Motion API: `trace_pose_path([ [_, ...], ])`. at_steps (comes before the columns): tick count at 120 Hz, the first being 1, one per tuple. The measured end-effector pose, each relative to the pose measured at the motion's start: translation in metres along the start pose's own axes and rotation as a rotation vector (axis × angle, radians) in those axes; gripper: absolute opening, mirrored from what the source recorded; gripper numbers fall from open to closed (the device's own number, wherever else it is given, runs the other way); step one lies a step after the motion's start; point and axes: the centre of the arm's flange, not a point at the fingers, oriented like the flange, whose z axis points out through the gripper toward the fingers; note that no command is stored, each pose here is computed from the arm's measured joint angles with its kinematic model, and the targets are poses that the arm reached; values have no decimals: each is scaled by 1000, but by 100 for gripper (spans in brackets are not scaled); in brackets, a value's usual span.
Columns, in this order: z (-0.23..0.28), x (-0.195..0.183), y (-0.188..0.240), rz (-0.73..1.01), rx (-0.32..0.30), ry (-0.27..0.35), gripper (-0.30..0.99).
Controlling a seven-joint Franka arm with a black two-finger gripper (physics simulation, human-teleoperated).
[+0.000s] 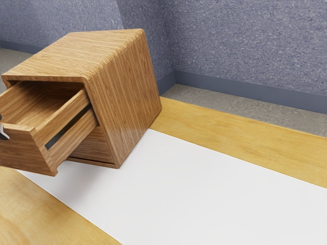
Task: Pull the drawer handle with one arm to open the drawer
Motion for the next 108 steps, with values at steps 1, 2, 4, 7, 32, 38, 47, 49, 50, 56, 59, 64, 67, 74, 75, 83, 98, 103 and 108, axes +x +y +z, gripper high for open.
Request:
trace_pose_path([
  [1,-2,1,0,1,3,1,35],
  [2,-5,2,0,4,8,1,36],
  [4,-12,5,0,8,19,2,36],
  [7,-24,10,0,14,39,4,36],
  [32,-110,76,-53,-59,9,-56,56],
  [38,-108,79,-56,-142,-50,-80,59],
  [47,-121,81,-55,-260,-63,-94,62],
  [49,-128,81,-55,-284,-54,-92,63],
  [50,-131,82,-55,-294,-49,-90,63],
  [56,-142,88,-56,-346,-42,-82,64],
  [59,-139,92,-61,-364,-56,-79,65],
  [64,-132,100,-70,-392,-84,-66,66],
  [67,-125,110,-81,-396,-104,-56,66],
  [74,-110,139,-108,-392,-142,-36,67],
  [75,-108,142,-112,-393,-145,-34,67],
  [83,-106,156,-123,-413,-163,-21,68],
  [98,-129,158,-104,-461,-188,11,68],
  [103,-136,161,-95,-468,-196,14,69],
  [108,-143,165,-86,-466,-206,15,69],
])
